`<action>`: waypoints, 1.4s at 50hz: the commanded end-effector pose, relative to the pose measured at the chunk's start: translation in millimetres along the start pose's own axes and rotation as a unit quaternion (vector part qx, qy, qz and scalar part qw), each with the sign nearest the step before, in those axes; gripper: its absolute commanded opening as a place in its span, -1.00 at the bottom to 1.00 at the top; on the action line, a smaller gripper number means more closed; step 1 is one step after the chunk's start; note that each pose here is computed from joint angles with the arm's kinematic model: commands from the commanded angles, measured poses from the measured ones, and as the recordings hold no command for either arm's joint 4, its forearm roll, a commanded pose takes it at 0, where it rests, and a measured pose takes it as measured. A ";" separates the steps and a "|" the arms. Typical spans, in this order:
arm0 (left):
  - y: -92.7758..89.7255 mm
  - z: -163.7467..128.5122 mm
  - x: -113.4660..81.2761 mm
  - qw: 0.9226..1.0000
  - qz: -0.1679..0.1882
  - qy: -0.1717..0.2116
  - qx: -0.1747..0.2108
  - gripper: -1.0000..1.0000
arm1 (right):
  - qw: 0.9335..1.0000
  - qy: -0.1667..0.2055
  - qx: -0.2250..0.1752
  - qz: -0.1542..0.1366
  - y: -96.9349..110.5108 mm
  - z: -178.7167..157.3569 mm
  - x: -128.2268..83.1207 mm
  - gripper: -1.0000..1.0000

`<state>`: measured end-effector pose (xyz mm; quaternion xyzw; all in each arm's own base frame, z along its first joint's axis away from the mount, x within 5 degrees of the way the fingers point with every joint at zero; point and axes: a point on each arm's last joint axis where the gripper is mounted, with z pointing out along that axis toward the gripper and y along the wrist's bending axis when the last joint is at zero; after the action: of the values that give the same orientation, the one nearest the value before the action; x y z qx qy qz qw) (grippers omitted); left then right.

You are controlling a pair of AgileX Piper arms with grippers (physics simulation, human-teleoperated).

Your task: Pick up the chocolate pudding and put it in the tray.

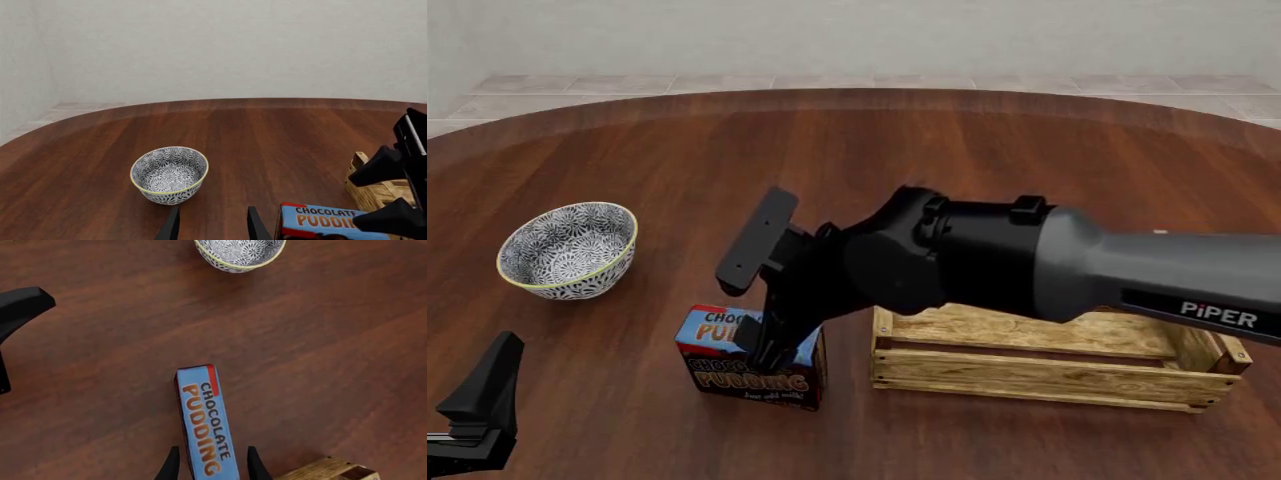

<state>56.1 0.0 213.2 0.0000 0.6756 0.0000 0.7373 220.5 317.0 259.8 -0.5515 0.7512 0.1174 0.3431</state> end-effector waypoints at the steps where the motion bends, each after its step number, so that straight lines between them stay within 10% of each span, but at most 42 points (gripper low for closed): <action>1: 0.0 0.0 0.0 1.000 0.000 0.000 0.000 1.00 | 1.000 0.002 -0.001 0.005 0.7 4.8 1.8 1.00; 70: 0.0 0.0 0.0 1.000 0.000 0.000 0.000 1.00 | 0.999 0.024 -0.005 0.021 0.9 26.8 12.4 1.00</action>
<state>56.1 0.0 213.2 0.0000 0.6756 0.0000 0.7373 226.2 322.5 236.3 -0.5403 0.7681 0.1166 0.3233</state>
